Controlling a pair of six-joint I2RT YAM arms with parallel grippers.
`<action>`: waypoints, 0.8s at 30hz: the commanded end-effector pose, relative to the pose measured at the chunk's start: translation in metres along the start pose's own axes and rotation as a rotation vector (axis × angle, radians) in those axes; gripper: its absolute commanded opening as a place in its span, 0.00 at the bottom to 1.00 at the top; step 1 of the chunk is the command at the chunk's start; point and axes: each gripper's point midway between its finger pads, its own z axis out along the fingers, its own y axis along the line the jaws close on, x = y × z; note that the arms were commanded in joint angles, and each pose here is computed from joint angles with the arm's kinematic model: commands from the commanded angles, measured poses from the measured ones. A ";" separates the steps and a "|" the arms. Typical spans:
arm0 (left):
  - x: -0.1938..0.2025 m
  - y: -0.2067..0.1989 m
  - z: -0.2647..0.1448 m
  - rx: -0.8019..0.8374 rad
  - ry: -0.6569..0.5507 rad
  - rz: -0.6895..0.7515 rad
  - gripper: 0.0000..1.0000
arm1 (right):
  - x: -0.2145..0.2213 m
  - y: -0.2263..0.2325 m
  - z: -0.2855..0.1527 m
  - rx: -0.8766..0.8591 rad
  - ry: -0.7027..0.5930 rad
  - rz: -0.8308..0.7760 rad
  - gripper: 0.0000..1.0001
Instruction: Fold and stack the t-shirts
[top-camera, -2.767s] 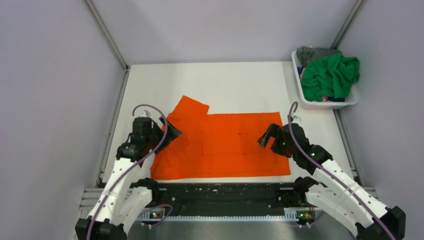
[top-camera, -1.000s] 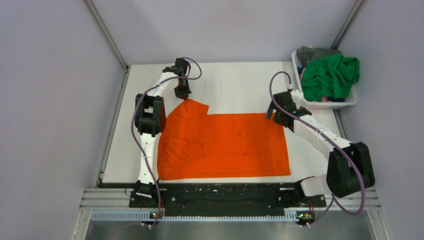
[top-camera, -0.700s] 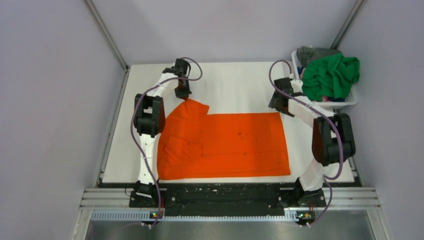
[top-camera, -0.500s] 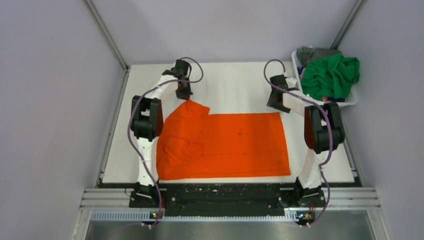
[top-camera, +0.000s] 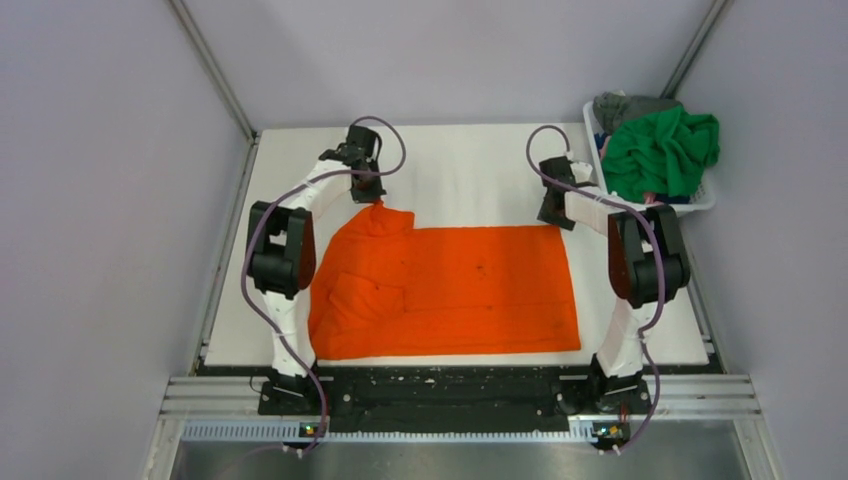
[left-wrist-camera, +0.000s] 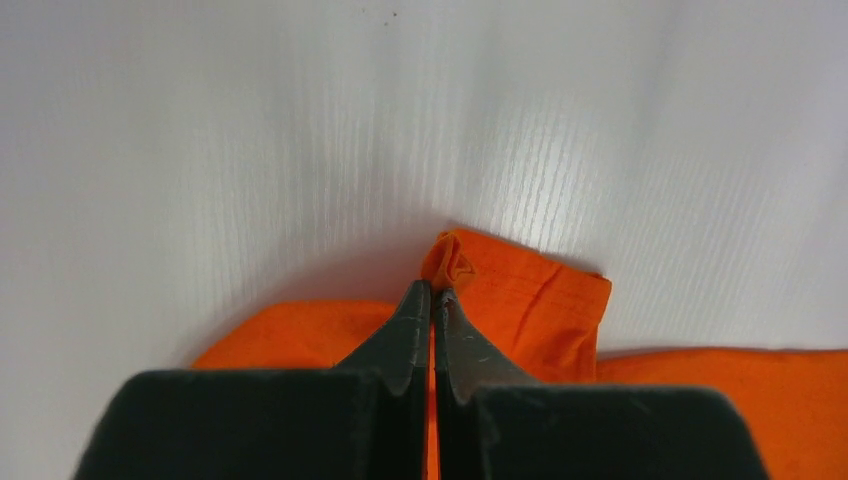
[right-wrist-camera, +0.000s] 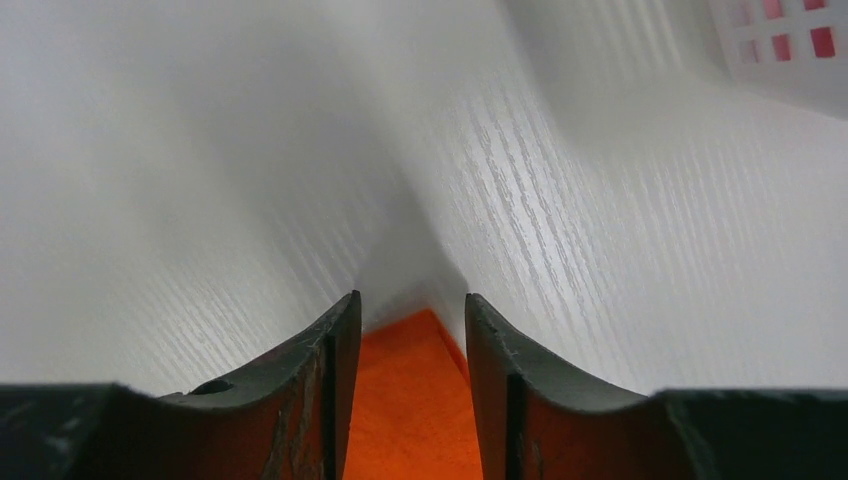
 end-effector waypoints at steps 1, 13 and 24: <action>-0.017 -0.013 -0.030 0.062 -0.093 -0.024 0.00 | 0.019 -0.014 -0.008 0.015 0.045 -0.005 0.41; -0.004 -0.016 -0.033 0.087 -0.086 -0.016 0.00 | 0.025 -0.009 -0.008 -0.025 0.043 0.021 0.12; 0.013 -0.038 -0.063 0.170 -0.100 0.087 0.00 | 0.015 0.015 -0.050 -0.156 -0.050 -0.064 0.00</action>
